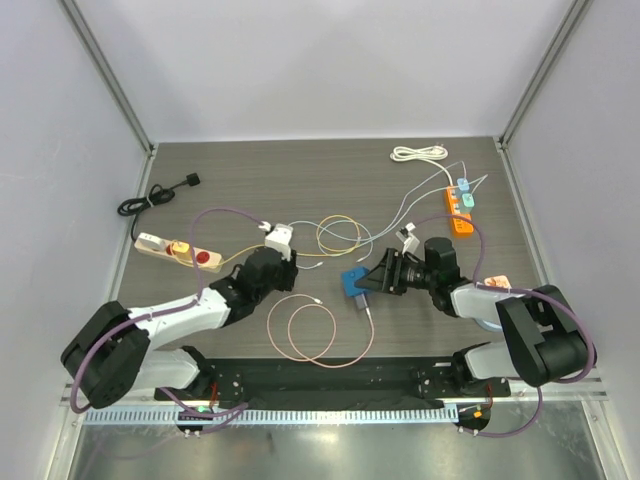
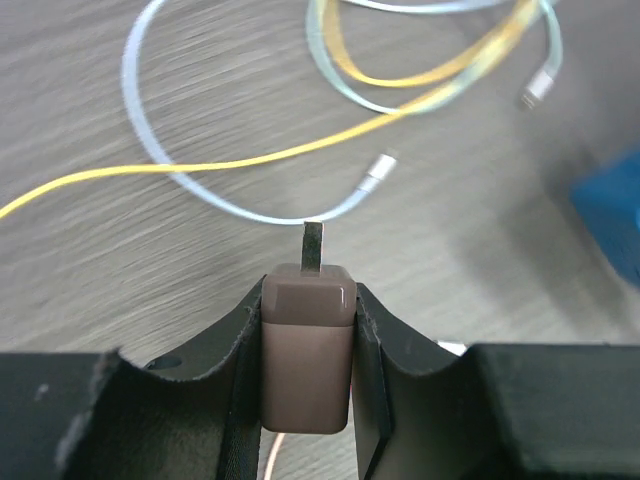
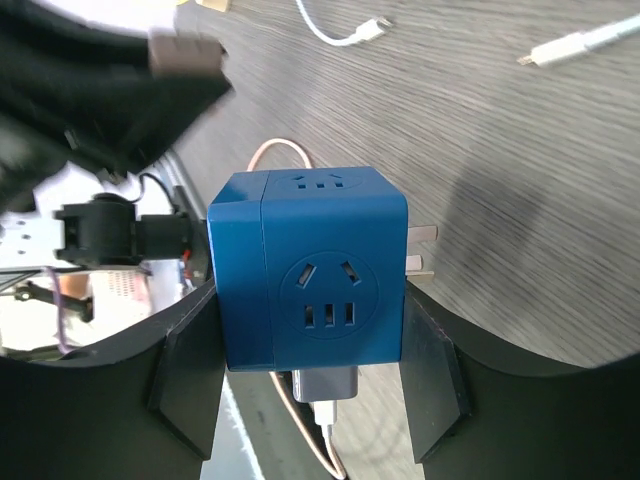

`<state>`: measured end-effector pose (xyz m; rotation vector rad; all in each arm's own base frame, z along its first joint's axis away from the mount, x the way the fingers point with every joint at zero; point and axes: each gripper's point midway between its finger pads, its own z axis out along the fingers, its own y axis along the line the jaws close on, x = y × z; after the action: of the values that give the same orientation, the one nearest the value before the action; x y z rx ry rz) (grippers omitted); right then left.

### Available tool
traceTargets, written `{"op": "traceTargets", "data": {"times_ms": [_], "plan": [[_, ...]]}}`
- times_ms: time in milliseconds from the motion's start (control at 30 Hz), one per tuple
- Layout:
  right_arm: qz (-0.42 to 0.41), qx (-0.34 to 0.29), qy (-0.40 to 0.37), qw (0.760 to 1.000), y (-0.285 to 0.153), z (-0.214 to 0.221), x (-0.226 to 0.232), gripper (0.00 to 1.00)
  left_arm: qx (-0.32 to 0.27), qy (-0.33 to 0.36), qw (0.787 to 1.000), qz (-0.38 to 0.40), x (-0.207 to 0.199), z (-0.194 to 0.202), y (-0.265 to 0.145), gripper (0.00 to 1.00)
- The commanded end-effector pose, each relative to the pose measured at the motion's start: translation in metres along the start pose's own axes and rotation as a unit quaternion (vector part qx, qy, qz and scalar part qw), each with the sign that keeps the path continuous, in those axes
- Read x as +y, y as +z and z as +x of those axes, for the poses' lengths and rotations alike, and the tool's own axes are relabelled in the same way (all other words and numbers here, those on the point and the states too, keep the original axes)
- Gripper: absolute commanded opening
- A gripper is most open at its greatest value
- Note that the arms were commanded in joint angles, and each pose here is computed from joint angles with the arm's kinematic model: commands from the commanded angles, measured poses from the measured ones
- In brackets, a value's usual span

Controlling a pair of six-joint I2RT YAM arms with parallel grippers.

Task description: Pull the plug off the socket

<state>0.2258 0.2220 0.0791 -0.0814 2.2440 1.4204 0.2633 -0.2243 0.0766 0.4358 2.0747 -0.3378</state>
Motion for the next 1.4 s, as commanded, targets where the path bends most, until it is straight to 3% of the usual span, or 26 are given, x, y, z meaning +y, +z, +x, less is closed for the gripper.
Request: {"op": "traceTargets", "data": {"times_ms": [0, 67, 267, 467, 567, 733, 933, 1067, 1367], "plan": [[-0.014, -0.041, -0.068, 0.997, -0.003, -0.014, 0.009, 0.01, 0.02, -0.131, 0.991, 0.025, 0.0, -0.002, -0.004, 0.03], [-0.016, -0.054, -0.077, 0.995, -0.005, -0.015, 0.009, 0.01, 0.015, -0.16, 0.986, 0.035, -0.002, -0.002, -0.006, 0.04], [-0.028, -0.056, -0.07, 0.996, -0.003, -0.01, 0.007, 0.01, 0.031, -0.225, 0.973, 0.038, -0.001, -0.002, -0.006, 0.27], [-0.036, -0.056, -0.063, 0.996, -0.002, -0.004, 0.004, 0.01, 0.047, -0.254, 0.966, 0.015, 0.005, 0.006, -0.002, 0.31], [-0.042, -0.058, -0.065, 0.995, -0.003, -0.003, 0.006, 0.01, 0.057, -0.274, 0.96, -0.008, 0.01, 0.013, -0.001, 0.56], [-0.042, -0.062, -0.067, 0.995, -0.004, -0.003, 0.007, 0.01, 0.05, -0.292, 0.955, -0.009, 0.01, 0.01, -0.009, 0.74], [-0.039, -0.063, -0.058, 0.996, -0.003, -0.003, 0.005, 0.01, 0.033, -0.319, 0.945, 0.069, -0.014, 0.001, -0.027, 0.73], [-0.035, -0.068, -0.049, 0.996, -0.002, -0.005, 0.004, 0.01, 0.02, -0.298, 0.941, 0.16, -0.073, 0.008, -0.048, 0.69], [-0.009, -0.119, -0.002, 0.993, -0.013, -0.011, 0.01, 0.01, -0.018, -0.227, 0.962, 0.153, -0.146, 0.015, -0.06, 0.68]]}}
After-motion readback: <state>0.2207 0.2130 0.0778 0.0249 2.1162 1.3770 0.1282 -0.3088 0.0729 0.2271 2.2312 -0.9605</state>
